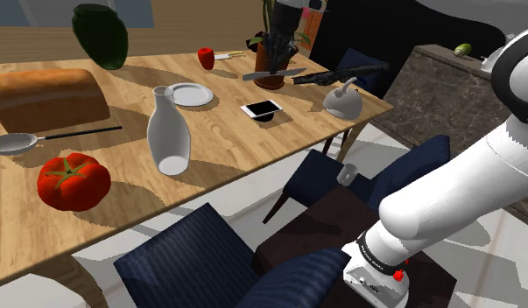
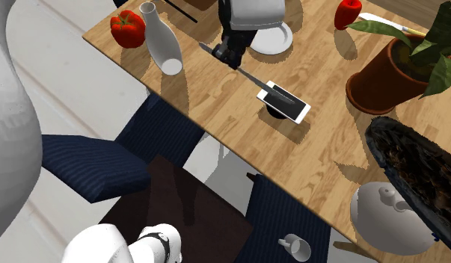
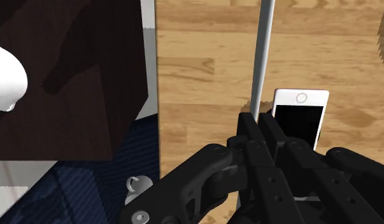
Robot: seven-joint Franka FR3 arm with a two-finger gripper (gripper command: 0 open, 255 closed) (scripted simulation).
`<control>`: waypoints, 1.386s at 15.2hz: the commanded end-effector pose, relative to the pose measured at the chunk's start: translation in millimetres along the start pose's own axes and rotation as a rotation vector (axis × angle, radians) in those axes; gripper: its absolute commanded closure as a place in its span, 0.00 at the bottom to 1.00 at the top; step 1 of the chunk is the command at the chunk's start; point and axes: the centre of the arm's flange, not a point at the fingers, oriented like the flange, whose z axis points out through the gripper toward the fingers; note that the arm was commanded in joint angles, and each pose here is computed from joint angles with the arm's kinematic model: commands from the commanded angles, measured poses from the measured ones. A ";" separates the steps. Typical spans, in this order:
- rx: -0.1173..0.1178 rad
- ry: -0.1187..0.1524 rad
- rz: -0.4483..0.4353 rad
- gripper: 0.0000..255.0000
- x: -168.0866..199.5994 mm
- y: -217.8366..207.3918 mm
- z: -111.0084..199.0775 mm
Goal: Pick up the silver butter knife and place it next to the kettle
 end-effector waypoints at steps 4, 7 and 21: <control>0.000 0.000 -0.002 1.00 64.5 9.1 -6.1; 0.000 0.000 -0.002 1.00 103.4 15.8 -8.1; 0.000 0.000 -0.002 1.00 285.3 47.3 -17.6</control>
